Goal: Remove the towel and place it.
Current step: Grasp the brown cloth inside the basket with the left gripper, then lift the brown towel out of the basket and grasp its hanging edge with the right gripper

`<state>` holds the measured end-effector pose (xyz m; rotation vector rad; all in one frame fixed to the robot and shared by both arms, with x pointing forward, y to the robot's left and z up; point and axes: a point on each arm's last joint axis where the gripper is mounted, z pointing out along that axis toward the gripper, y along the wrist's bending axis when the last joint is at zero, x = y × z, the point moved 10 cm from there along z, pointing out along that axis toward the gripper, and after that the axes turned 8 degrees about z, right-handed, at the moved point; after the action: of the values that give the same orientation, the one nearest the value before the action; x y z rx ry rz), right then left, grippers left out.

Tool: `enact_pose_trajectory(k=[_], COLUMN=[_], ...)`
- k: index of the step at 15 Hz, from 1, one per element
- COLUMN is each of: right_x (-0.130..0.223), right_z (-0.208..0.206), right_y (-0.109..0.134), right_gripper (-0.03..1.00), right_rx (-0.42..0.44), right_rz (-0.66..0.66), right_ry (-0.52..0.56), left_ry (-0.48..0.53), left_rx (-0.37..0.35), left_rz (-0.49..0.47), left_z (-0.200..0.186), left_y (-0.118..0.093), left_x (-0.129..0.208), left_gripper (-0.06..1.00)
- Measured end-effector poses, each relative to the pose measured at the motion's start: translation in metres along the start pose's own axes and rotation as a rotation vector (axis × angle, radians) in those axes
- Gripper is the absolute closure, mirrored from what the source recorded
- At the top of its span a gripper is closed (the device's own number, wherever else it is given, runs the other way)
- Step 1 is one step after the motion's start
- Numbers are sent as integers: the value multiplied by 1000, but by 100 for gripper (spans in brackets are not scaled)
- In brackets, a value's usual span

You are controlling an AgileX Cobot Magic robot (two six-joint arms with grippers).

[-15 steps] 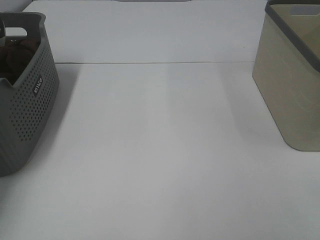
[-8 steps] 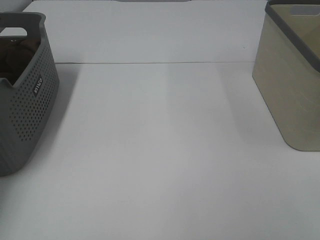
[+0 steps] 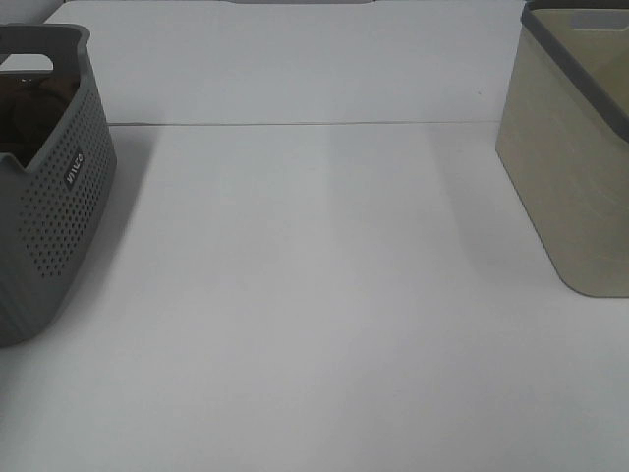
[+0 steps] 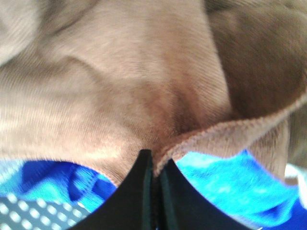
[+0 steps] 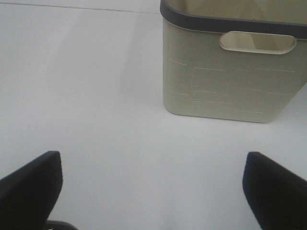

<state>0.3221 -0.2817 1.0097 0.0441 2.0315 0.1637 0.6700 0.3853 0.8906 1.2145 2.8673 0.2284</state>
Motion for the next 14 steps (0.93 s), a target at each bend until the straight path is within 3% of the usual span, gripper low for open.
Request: enact_pose_trajectory(k=[3, 7, 10, 11, 12, 14], right_x=[0, 0, 0, 0, 0, 0], right_z=[0, 0, 0, 0, 0, 0], right_y=[0, 0, 0, 0, 0, 0], right_gripper=[-1, -1, -1, -1, -1, -1], right_rx=[0, 0, 0, 0, 0, 0], right_rz=[0, 0, 0, 0, 0, 0], right_ry=[0, 0, 0, 0, 0, 0], left_ry=[-65, -228, -290, -307, -406, -508], left_rx=[-84, -262, -403, -419, -484, -528], left_rz=[-36, 19, 76, 79, 99, 131], left_z=[-46, -151, -211, -219, -260, -297], left_y=[-3, -28, -44, -46, -61, -78], left_x=[-9, -24, -21, -22, -35, -55], left_gripper=[94, 94, 94, 94, 94, 94])
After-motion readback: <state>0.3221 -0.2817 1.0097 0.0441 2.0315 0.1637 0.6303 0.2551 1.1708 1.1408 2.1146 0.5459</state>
